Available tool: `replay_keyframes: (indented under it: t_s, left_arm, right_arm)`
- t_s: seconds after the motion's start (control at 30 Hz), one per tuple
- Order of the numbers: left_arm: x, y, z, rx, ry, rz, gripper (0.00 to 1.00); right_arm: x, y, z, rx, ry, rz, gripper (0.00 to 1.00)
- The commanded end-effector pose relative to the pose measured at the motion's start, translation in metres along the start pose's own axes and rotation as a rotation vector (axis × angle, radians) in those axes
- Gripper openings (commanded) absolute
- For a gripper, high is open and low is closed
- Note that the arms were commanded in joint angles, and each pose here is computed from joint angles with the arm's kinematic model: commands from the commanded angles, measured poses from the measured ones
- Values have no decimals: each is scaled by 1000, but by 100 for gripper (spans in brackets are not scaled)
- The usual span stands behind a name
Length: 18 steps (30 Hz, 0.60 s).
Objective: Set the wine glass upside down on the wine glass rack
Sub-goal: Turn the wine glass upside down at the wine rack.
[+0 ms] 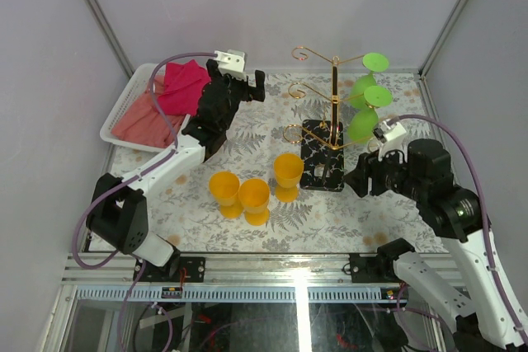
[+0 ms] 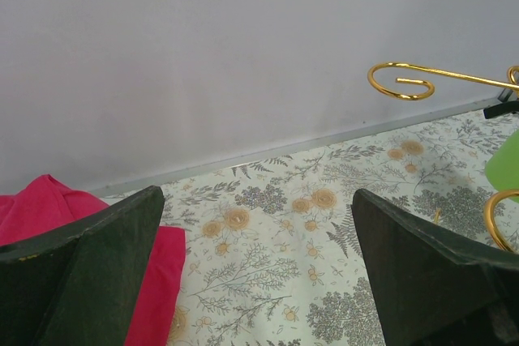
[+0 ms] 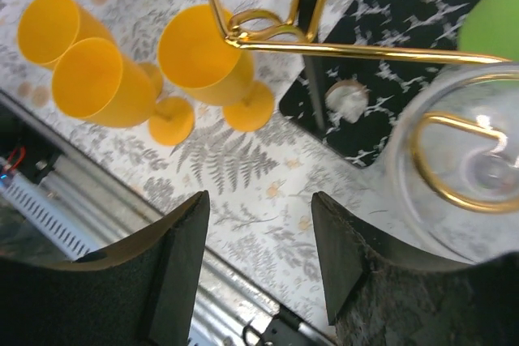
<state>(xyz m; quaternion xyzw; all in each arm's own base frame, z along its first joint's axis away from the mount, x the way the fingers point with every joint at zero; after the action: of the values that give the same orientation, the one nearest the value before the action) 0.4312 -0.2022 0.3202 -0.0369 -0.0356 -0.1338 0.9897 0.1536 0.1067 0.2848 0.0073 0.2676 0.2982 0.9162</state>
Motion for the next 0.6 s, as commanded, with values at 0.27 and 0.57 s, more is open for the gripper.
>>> replay_keyframes:
  t_s: [0.27, 0.57]
  left_arm:
    - [1, 5, 26, 19, -27, 13, 100]
    - [-17, 9, 29, 32, 53, 6, 100]
  right_arm:
    - [5, 45, 76, -17, -168, 305, 59]
    - [42, 47, 149, -93, -324, 381, 60]
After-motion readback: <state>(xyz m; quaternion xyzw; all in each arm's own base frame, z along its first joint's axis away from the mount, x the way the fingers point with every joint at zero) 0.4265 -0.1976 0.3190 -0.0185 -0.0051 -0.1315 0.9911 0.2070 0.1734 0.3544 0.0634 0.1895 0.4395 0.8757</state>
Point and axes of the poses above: each gripper's point midway between its finger pads, its own x axis out along the fingers, its own y axis along the line the jaws close on, z = x × y, the point moved 3 cm from there along -x, back along the fingers, and after that the axes turned 3 degrees about -x, right-handed, at the moved point
